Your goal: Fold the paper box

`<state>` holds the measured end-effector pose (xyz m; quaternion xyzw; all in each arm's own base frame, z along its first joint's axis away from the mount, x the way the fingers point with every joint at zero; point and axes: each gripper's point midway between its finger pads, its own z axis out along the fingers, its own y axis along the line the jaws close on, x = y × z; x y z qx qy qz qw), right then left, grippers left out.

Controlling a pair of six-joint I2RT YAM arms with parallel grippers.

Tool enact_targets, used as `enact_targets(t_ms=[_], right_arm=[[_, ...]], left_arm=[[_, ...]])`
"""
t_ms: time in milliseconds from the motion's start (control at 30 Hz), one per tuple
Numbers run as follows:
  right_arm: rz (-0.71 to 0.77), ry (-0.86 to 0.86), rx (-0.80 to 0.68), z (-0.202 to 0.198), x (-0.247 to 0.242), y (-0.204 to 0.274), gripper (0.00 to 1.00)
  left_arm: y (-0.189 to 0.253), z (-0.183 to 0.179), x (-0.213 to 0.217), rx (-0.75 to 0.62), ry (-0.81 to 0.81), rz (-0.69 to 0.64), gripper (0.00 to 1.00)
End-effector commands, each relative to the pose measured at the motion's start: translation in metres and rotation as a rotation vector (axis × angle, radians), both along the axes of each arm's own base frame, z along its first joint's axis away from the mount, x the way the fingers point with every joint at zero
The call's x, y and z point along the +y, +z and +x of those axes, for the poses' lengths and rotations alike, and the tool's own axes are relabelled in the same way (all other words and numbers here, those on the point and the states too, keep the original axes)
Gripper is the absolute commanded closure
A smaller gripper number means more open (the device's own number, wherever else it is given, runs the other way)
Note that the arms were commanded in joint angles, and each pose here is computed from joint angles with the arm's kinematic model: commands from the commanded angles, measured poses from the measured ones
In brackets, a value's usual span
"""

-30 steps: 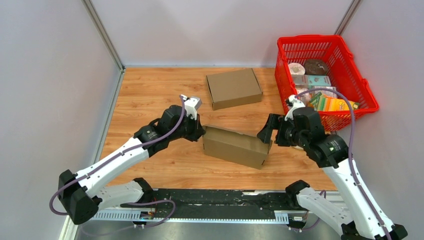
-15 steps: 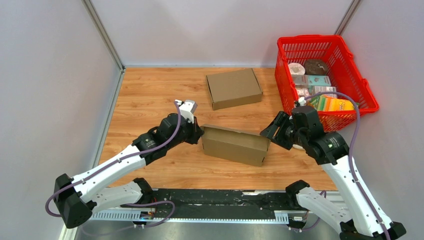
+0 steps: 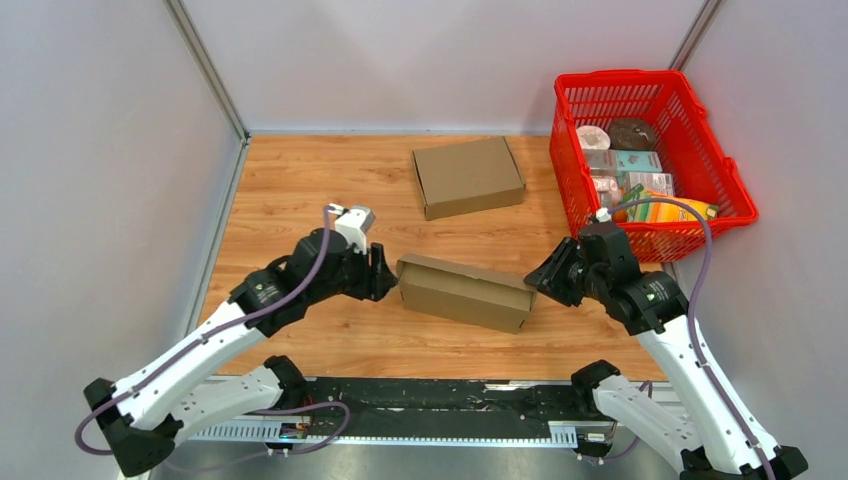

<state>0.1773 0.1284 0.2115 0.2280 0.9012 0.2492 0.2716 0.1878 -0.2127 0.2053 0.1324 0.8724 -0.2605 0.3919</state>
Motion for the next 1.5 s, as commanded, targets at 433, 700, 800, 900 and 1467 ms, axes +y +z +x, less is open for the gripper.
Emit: enact_targets(t_ms=[433, 700, 800, 900, 1467], right_arm=[[0.023, 0.032, -0.052, 0.009, 0.008, 0.007, 0.67], [0.006, 0.059, -0.023, 0.003, 0.007, -0.009, 0.75], [-0.012, 0.074, -0.006, -0.003, 0.004, -0.02, 0.77], [-0.016, 0.101, 0.004, -0.01, 0.004, -0.034, 0.77], [-0.076, 0.295, 0.007, -0.023, 0.006, -0.039, 0.54]], left_arm=[[0.067, 0.03, -0.033, 0.149, -0.055, -0.281, 0.5], [0.027, 0.029, -0.03, 0.203, -0.026, -0.247, 0.74], [0.007, 0.02, -0.023, 0.233, -0.012, -0.232, 0.84], [-0.011, 0.011, -0.018, 0.255, -0.002, -0.234, 0.85], [-0.024, 0.008, -0.008, 0.248, -0.035, -0.124, 0.59]])
